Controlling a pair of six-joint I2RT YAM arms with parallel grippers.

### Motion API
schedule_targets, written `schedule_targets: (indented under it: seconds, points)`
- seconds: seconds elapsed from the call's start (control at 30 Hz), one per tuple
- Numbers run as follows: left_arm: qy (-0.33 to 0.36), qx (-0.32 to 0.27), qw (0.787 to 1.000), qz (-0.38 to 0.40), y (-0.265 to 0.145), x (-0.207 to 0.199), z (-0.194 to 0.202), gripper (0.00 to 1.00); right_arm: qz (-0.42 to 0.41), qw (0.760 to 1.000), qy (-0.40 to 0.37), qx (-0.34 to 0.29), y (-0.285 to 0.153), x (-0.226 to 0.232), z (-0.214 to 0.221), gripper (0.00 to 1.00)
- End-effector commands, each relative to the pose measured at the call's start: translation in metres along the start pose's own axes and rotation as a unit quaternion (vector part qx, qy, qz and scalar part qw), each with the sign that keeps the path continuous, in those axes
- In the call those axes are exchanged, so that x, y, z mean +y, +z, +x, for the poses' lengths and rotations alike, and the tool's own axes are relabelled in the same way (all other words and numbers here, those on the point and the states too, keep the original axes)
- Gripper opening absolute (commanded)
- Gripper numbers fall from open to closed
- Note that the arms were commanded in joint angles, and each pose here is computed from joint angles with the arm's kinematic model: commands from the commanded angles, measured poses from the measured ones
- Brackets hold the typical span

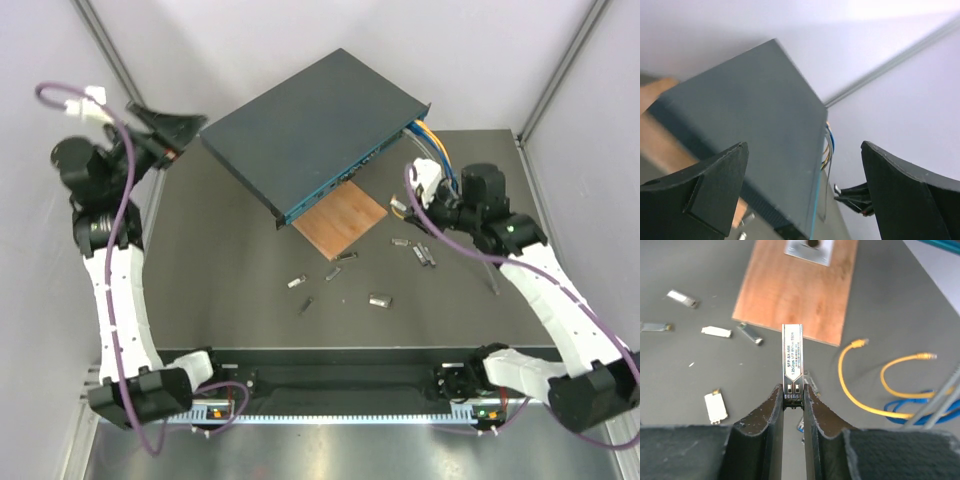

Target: Insert the plug into the switch port

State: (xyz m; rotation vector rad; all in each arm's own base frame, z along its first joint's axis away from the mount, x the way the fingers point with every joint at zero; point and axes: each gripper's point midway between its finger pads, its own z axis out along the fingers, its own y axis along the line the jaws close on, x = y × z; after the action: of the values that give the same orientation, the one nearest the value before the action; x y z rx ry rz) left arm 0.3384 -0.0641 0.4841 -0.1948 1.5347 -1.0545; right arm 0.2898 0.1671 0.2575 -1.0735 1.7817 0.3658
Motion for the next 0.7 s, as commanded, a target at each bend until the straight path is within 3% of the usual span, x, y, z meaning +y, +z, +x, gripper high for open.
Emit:
schedule_targets:
  seconds: [0.0, 0.33, 0.67]
  points:
    - [-0.102, -0.013, 0.995, -0.014, -0.024, 0.028, 0.003, 0.99, 0.024, 0.999, 0.027, -0.034, -0.004, -0.028, -0.032, 0.00]
    - [-0.203, -0.003, 0.978, -0.037, -0.031, 0.096, 0.066, 0.99, 0.060, 0.997, 0.050, -0.001, 0.017, -0.076, -0.049, 0.00]
    - [-0.198, 0.046, 0.979, -0.005, 0.013, 0.096, 0.106, 0.96, 0.058, 0.996, 0.065, -0.002, 0.038, -0.092, -0.058, 0.00]
